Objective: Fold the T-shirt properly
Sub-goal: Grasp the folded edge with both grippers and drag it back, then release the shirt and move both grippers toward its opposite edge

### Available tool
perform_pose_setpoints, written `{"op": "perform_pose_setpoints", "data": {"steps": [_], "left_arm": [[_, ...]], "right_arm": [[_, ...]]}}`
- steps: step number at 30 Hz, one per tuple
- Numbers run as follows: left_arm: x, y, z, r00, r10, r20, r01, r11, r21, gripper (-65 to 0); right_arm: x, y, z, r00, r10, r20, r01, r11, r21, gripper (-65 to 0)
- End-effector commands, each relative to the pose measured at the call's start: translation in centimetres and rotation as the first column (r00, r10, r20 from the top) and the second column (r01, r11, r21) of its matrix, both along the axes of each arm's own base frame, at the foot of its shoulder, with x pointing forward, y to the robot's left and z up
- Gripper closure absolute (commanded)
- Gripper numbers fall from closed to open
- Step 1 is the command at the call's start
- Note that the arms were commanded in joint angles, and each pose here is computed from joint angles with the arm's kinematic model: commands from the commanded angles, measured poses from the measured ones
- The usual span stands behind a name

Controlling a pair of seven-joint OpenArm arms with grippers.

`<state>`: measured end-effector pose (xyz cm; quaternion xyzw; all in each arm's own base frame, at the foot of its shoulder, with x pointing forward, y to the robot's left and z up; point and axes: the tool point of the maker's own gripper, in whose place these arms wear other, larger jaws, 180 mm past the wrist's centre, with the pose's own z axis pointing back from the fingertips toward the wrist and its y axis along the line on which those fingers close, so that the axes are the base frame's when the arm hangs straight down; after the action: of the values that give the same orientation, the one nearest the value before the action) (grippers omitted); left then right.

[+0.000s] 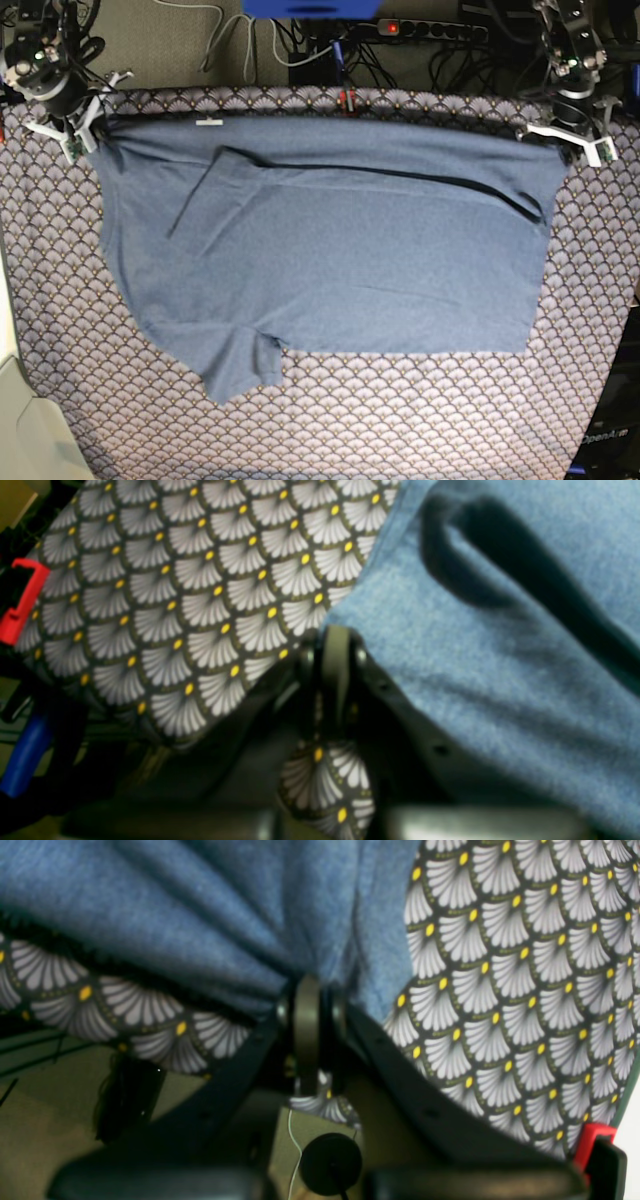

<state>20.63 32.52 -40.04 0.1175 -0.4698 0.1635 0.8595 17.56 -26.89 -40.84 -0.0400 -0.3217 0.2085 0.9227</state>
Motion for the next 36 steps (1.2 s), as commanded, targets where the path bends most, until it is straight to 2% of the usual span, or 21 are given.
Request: {"op": "perform_pose_setpoints", "data": {"steps": [1, 7, 9, 11, 16, 18, 22, 24, 27, 29, 33, 36], "left_arm": [[0.2, 0.9, 1.1, 0.999, 0.009, 0.033, -0.010, 0.999, 0.039, -0.8], [0.1, 1.0, 1.1, 0.999, 0.009, 0.030, -0.010, 0.999, 0.039, -1.0], [0.1, 1.0, 1.0, 0.999, 0.010, 0.030, -0.011, 0.999, 0.037, -2.0], [0.1, 1.0, 1.0, 0.999, 0.010, 0.030, -0.011, 0.999, 0.037, -7.3], [-0.3, 1.0, 0.6, 1.000, 0.009, -0.001, -0.008, 1.000, 0.030, -28.8], [-0.2, 1.0, 0.5, 1.000, 0.013, -0.010, -0.013, 1.000, 0.024, -32.7], [-0.1, 1.4, 1.1, 1.000, 0.018, 0.003, -0.018, 0.999, 0.036, -36.9], [-0.4, 2.6, 1.8, 0.999, 0.049, 0.020, -0.050, 0.997, 0.051, -38.3], [0.1, 4.0, 3.7, 0.991, 0.101, 0.092, -0.104, 0.994, 0.030, -38.7], [0.2, 5.0, 4.8, 0.980, 0.139, 0.142, -0.140, 0.990, 0.000, -38.8], [2.3, 6.4, 7.9, 0.963, 0.136, 0.232, -0.143, 0.990, 0.013, -38.8], [4.3, 6.4, 9.4, 0.949, 0.132, 0.288, -0.140, 0.990, 0.008, -38.8]], "right_arm": [[0.5, -1.0, 1.0, 1.000, 0.001, 0.023, 0.000, 0.999, -0.033, 0.0], [0.5, -0.9, 0.9, 1.000, -0.004, 0.022, 0.005, 1.000, -0.028, 0.0], [0.4, -0.5, 0.7, 1.000, -0.014, 0.024, 0.014, 1.000, -0.016, -3.5], [0.4, -0.5, 0.7, 1.000, -0.012, 0.022, 0.012, 1.000, -0.016, -9.8], [0.2, -0.6, 0.7, 1.000, -0.011, 0.019, 0.011, 1.000, -0.018, -29.8], [0.3, -0.7, 0.7, 1.000, -0.012, 0.020, 0.012, 1.000, -0.020, -33.1], [0.8, -1.7, 2.0, 0.998, -0.030, 0.055, 0.032, 0.999, -0.043, -33.6], [1.2, -2.7, 3.1, 0.995, -0.048, 0.086, 0.054, 0.997, -0.063, -33.6], [2.1, -4.2, 5.2, 0.987, -0.072, 0.147, 0.086, 0.991, -0.098, -33.6], [3.9, -4.6, 6.9, 0.975, -0.073, 0.211, 0.097, 0.989, -0.107, -33.6], [7.6, -5.1, 9.6, 0.955, -0.028, 0.296, 0.072, 0.988, -0.139, -33.8], [11.6, -4.3, 11.0, 0.934, 0.001, 0.358, 0.046, 0.991, -0.122, -34.0]]}}
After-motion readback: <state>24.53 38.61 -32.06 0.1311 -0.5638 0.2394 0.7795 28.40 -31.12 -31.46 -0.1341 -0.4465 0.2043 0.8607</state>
